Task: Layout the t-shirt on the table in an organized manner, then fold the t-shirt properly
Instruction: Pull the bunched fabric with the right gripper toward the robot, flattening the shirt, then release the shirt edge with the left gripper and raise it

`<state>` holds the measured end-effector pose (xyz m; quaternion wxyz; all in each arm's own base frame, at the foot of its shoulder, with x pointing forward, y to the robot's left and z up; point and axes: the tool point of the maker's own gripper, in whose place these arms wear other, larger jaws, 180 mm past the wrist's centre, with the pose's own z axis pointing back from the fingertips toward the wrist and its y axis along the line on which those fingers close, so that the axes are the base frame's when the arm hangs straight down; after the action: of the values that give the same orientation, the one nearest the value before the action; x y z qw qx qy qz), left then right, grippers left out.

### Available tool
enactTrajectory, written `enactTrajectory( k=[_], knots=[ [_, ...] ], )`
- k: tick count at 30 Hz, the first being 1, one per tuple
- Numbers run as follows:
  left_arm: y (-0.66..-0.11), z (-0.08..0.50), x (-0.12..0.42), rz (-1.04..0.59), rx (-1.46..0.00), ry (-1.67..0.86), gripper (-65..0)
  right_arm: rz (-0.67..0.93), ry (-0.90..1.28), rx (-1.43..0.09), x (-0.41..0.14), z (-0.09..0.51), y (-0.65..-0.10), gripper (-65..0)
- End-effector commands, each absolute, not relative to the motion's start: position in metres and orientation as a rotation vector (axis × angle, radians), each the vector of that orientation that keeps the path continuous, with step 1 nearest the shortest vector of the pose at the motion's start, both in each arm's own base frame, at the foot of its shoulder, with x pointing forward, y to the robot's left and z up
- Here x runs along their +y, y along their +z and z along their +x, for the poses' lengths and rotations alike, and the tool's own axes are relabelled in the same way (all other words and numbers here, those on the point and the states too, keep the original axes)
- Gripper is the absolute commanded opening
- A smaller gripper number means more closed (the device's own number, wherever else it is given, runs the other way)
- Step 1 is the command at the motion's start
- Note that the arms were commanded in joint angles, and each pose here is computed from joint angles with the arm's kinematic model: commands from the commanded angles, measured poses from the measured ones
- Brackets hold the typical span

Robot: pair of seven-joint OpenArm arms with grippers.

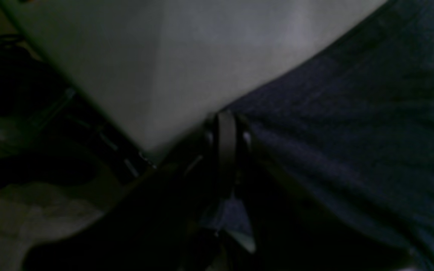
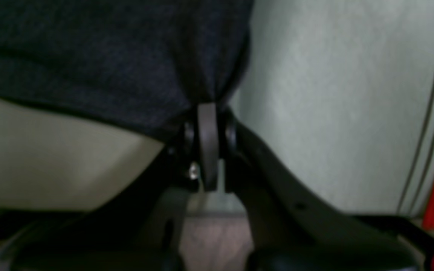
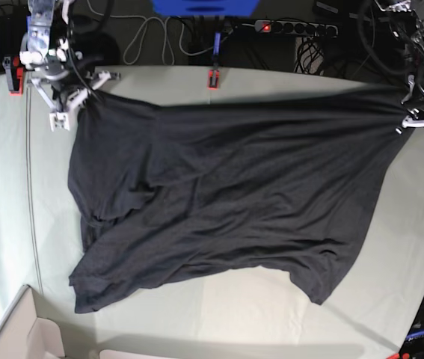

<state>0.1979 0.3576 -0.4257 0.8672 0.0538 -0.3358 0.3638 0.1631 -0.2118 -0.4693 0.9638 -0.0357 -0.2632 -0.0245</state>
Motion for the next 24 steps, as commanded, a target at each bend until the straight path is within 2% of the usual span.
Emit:
enactTrajectory(
  k=[1,8,18,24],
  knots=[
    [-0.412,0.204,0.368,0.138,-0.75,0.751,-65.0,-0.114,-0.055,-0.569,-0.227,0.161,-0.457,-65.0],
    [-0.408,0.196,0.38,0.16,-0.759,0.787,-65.0,-0.17,-0.117,-0.7,-0.242,0.122,-0.407,-65.0],
    [-0.385,0.206,0.377,0.169,-0.818,0.753,-65.0,-0.167,-0.116,-0.575,-0.24,0.065,-0.416,-65.0],
    [-0.389,0.194,0.378,0.181,-0.795,0.754,-65.0,-0.134,-0.141,-0.53,-0.236,0.037,-0.417,-65.0]
  ],
)
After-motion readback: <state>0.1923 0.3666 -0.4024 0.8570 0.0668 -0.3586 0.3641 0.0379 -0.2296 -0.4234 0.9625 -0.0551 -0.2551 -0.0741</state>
